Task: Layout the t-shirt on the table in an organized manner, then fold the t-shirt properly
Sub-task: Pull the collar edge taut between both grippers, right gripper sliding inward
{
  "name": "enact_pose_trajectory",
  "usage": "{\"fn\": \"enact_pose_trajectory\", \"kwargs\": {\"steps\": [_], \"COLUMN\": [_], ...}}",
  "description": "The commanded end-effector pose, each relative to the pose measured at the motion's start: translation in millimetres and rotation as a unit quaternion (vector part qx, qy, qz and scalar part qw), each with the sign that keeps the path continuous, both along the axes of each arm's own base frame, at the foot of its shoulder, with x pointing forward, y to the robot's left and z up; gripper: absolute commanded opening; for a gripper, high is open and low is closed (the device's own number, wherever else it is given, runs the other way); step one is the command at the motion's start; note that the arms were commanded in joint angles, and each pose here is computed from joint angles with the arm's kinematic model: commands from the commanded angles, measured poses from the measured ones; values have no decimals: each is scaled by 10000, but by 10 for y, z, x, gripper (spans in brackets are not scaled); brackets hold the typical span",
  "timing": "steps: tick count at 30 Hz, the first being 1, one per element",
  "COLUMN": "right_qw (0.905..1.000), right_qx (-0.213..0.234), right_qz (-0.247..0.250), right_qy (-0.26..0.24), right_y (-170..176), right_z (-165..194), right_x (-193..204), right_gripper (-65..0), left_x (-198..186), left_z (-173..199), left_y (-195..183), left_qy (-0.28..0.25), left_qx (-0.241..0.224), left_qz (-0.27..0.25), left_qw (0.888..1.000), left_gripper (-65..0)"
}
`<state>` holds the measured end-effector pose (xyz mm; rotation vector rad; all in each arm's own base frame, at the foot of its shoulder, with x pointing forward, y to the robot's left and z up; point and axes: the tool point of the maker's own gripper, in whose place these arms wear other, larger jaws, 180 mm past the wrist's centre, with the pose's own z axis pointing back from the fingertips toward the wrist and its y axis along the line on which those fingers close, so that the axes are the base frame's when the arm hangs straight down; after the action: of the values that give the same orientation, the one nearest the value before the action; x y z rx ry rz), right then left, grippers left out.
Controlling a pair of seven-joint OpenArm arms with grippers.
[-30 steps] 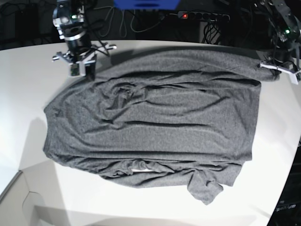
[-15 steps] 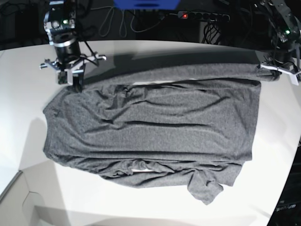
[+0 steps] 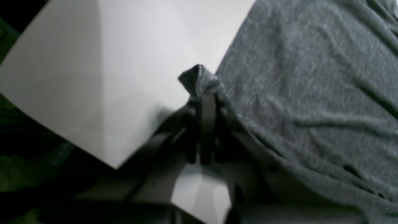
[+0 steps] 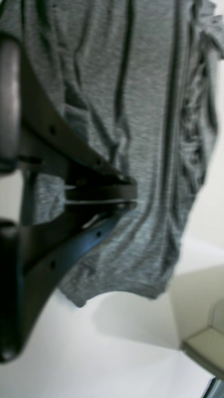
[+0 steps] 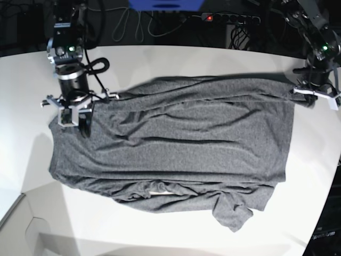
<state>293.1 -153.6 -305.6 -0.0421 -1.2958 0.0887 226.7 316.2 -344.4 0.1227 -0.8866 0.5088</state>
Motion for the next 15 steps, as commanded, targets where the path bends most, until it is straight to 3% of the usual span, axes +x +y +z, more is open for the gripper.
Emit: {"fn": "enact_pose_trajectory", "kwargs": {"steps": [1, 6, 10, 15], "right_qw": [9996, 9997, 9995, 9956], "right_qx": [2, 32, 114, 215], "right_qz": [13, 26, 230, 390], "right_qy": [-277, -222, 192, 829], "right_y": [-1, 25, 178, 326], "right_z": [144, 110, -181, -637], "right_x": [53, 22, -102, -294], "right_gripper": [-650, -650, -648, -465], "left_x": [98, 116, 94, 94], "left_z": [151, 161, 141, 141], "left_y": [48, 43, 43, 43], "left_qy": [-258, -282, -245, -245], "left_qx": [149, 138, 134, 134], "left_qz": [-4, -2, -1, -1], "left_qw": [9996, 9995, 9996, 9996], "left_gripper": [-650, -650, -650, -650]}}
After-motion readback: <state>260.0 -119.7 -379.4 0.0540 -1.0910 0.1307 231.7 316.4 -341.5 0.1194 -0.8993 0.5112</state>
